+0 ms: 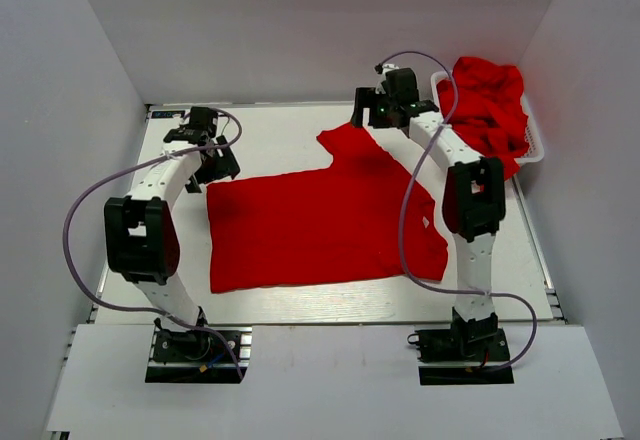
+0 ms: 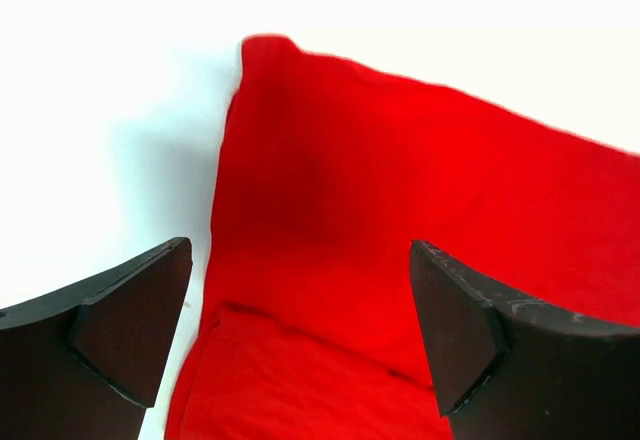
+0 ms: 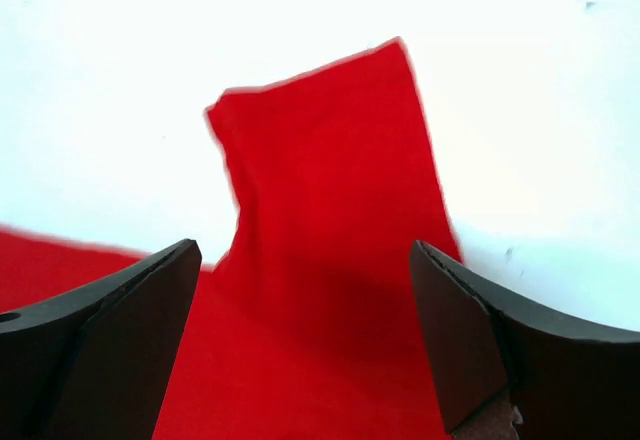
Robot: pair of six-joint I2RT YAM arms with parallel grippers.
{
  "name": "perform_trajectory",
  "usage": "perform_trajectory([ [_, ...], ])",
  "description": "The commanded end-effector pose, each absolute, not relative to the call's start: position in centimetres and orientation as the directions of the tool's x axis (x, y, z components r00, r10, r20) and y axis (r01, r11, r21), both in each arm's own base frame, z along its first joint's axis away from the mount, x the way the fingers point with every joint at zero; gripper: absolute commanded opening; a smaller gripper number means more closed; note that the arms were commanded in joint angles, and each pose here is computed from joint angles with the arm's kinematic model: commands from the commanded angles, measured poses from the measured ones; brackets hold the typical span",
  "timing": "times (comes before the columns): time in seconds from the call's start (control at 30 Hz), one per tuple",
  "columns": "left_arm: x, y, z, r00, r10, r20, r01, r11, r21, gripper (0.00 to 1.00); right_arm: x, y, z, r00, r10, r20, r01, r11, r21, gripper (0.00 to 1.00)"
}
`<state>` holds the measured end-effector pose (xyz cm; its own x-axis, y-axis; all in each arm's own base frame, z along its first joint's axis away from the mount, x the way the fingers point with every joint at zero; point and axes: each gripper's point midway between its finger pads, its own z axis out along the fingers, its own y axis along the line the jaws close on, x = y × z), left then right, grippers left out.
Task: Fold and stack the t-shirts
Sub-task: Grap the side of the flattened tshirt furthest away from the robot with both arms
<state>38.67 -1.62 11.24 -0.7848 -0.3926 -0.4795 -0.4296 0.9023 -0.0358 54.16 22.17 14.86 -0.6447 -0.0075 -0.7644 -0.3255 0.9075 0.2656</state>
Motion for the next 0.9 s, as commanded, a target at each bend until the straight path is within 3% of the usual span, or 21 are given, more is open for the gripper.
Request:
perform_trajectory([
  [0.0, 40.2, -0.2, 11.8, -0.762, -0.398, -0.511, -0.455, 0.890, -0.015, 1.00, 58.1, 22.1, 14.6, -0.604, 0.000, -0.797, -0.292, 0.930, 0.221, 0.90],
  [0.17, 42.0, 0.4, 9.8, -0.765, -0.427, -0.482, -0.470, 0.882, -0.036, 1.00, 62.6, 23.4, 15.6, -0.496, 0.063, -0.866, -0.287, 0.930, 0.232, 0.90],
  [0.5, 43.0, 1.2, 5.9, -0.776, -0.468, -0.423, -0.497, 0.866, -0.047, 1.00, 67.1, 25.4, 12.9, -0.375, 0.113, -0.920, -0.299, 0.925, 0.236, 0.90],
  [0.87, 43.8, 1.3, 3.8, -0.790, -0.469, -0.394, -0.493, 0.869, -0.045, 1.00, 67.4, 26.9, 7.7, -0.446, 0.176, -0.877, -0.303, 0.893, 0.334, 0.90],
])
